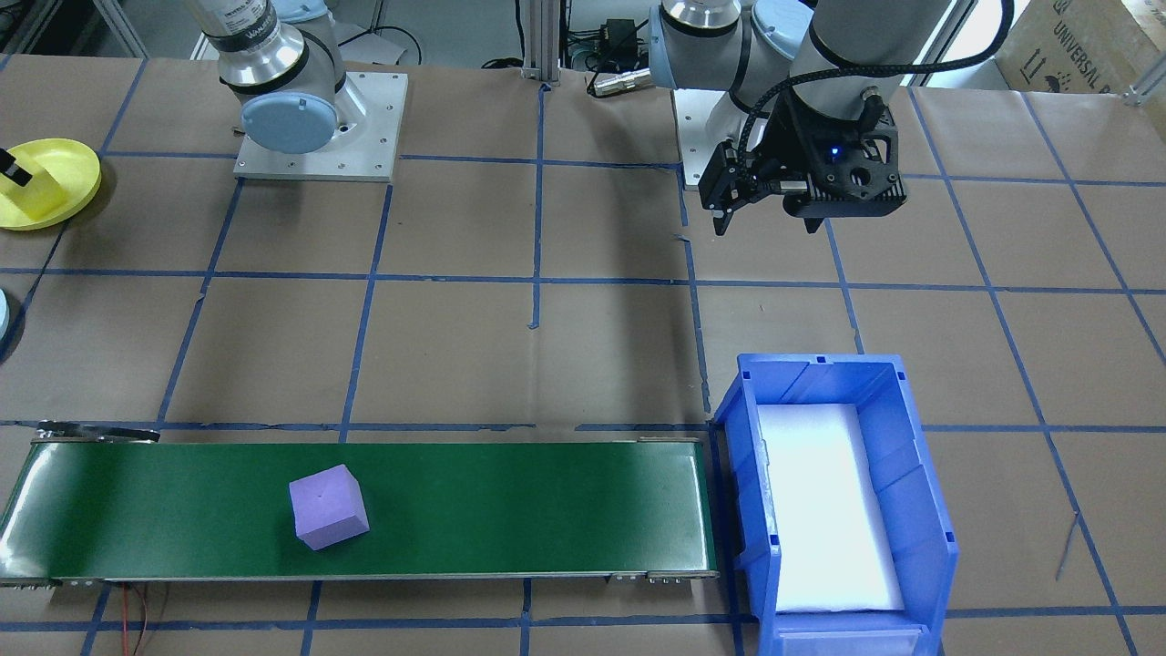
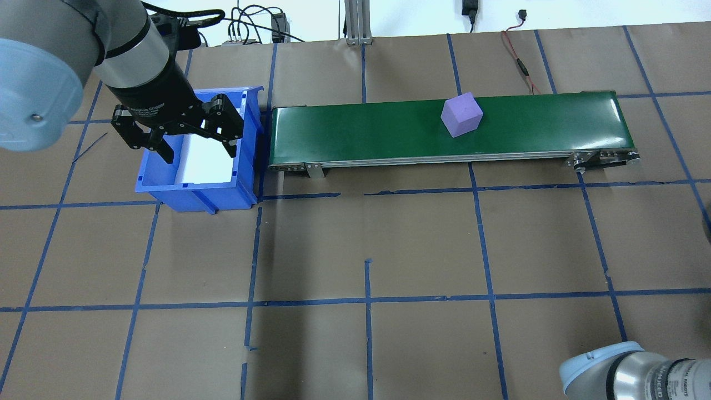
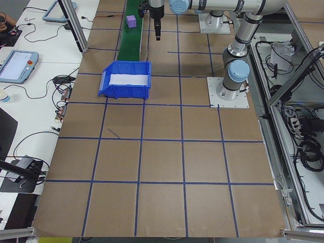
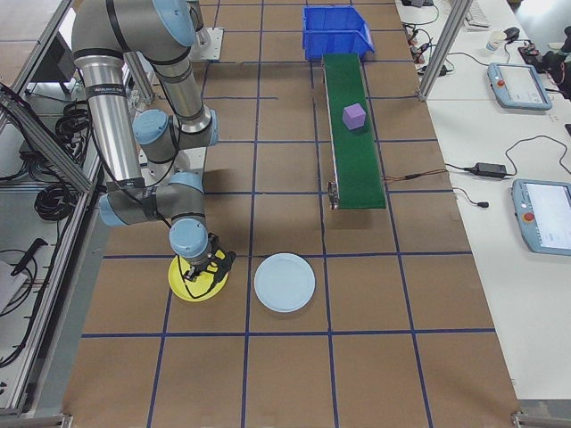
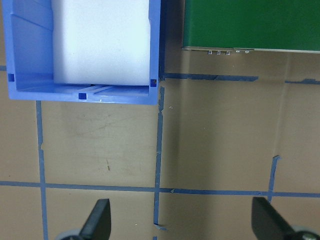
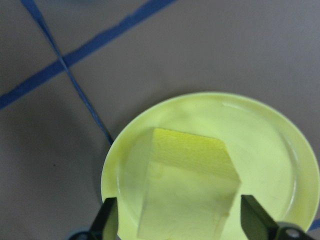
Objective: Move block left to right into plate
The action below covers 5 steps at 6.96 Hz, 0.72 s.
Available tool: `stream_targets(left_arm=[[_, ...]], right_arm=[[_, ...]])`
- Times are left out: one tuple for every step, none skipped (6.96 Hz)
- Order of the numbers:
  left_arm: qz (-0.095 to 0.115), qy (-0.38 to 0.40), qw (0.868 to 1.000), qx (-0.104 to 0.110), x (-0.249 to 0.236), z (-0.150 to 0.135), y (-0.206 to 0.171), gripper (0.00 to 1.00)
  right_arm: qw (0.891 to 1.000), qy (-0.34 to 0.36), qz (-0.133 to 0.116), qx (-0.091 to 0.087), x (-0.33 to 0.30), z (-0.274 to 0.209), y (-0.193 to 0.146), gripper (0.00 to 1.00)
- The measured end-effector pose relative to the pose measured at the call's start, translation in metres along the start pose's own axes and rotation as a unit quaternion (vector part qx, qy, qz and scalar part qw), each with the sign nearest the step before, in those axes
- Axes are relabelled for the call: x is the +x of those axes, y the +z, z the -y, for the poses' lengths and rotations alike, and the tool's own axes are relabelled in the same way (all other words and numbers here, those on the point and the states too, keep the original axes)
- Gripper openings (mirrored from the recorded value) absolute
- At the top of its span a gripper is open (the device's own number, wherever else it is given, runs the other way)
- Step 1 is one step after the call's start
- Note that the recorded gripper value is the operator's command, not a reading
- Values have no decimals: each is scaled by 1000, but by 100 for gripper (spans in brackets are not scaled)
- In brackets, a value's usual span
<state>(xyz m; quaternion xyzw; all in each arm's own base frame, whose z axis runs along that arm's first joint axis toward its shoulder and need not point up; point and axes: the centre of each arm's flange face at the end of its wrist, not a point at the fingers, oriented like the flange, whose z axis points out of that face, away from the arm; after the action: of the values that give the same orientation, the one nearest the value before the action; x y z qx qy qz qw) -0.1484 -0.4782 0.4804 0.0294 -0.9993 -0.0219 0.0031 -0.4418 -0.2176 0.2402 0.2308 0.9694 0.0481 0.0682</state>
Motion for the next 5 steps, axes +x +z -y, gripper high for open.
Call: stream_targets(left_arm=[[0,0,1000,0,0,0,0,100],[0,0,1000,0,0,0,0,100],[0,0,1000,0,0,0,0,100],[0,0,1000,0,0,1,0,100],[0,0,1000,0,1,1,1,100]], right_arm=[[1000,-10,1,25,-9,20,-25,100],[999,-29,-1,40,-34,48,-50,100],[998,-50,-5,46,-73,80,-69,100],[997,-64,-6,46,-122,108,-79,100],[995,-80,2,51,-174,133,-82,100]])
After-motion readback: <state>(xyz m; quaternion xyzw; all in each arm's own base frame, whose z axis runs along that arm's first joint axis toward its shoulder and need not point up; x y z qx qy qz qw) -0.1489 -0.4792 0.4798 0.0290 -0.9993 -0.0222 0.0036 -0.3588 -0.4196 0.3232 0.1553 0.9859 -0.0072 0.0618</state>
